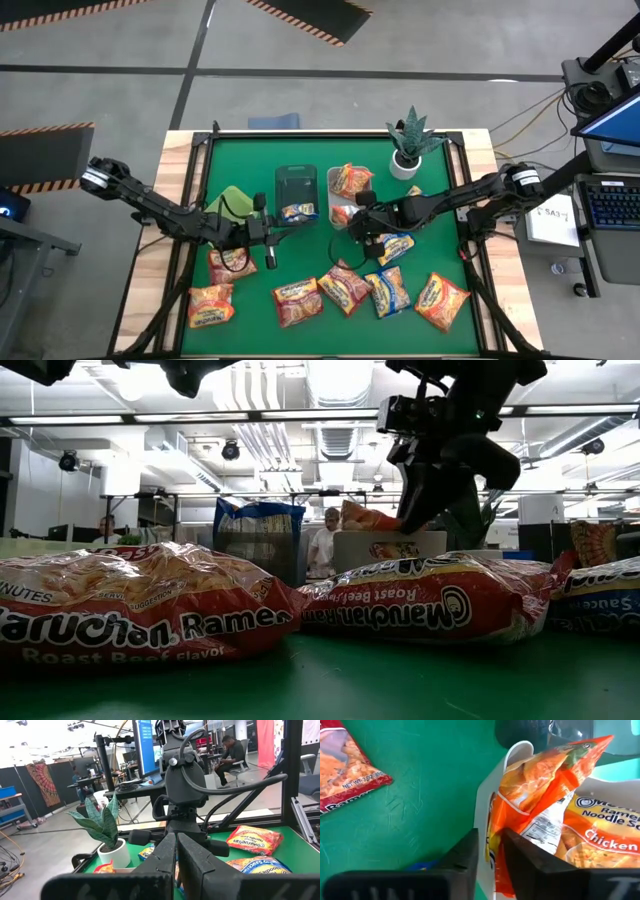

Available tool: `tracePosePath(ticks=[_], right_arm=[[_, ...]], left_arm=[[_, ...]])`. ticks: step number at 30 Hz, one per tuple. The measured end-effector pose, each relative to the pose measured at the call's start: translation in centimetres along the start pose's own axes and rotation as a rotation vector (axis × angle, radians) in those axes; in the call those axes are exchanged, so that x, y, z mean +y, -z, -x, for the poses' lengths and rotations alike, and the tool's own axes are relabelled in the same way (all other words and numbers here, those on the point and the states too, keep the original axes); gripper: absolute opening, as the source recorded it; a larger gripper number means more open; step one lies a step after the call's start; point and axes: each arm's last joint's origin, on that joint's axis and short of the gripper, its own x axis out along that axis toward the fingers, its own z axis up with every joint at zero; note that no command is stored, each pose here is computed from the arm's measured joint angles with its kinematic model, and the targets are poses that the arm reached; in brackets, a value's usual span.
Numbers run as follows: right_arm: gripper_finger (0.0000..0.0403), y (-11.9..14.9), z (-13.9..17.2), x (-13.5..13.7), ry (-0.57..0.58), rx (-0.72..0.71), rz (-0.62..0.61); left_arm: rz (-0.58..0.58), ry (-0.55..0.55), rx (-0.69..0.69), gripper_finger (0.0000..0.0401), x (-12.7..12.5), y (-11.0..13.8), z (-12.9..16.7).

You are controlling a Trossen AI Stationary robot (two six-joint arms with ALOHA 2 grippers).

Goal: Sort Maruchan noodles
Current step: Put the orange noodle pack into the gray bin, then put the red noodle pack into the yellow bin

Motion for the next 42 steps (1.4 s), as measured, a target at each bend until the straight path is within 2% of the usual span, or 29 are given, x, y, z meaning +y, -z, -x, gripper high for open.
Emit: tracePosePath(ticks=[4,11,18,23,28,32,37,39,42], right_arm=[[0.0126,0.0,0.0,0.0,0.000,0.000,0.000],[0.0148,0.0,0.0,0.0,0.001,0.001,0.000],[0.0151,0.2,0.9,-0.2,0.000,0.007,-0.031],[0.0144,0.6,3.0,-0.7,0.002,-0.006,-0.098],[0.0141,1.3,4.8,-1.1,0.007,-0.068,-0.157],[0.0143,2.2,5.3,-1.1,0.013,-0.156,-0.198],[0.0143,3.1,5.2,-0.9,0.031,-0.303,-0.195],[0.0141,3.3,5.3,-0.9,0.042,-0.363,-0.185],[0.0136,3.4,5.8,-1.0,0.059,-0.435,-0.169]], left_arm=[[0.000,0.000,0.000,0.0000,0.0,0.0,0.0],[0.000,0.000,0.000,0.0000,0.0,0.0,0.0],[-0.006,0.000,0.000,0.0000,0.0,0.0,0.0],[-0.008,-0.014,0.003,0.0000,0.0,0.0,0.0],[-0.018,-0.027,0.021,0.0000,0.0,-1.1,-0.5],[-0.055,0.000,0.153,0.0000,-0.3,-2.2,-1.2],[-0.042,0.009,0.459,0.0000,-0.2,-3.7,-1.5],[-0.006,0.022,0.611,0.0000,-0.1,-4.3,-1.3],[0.117,0.081,0.875,0.0000,-0.3,-4.5,-0.8]])
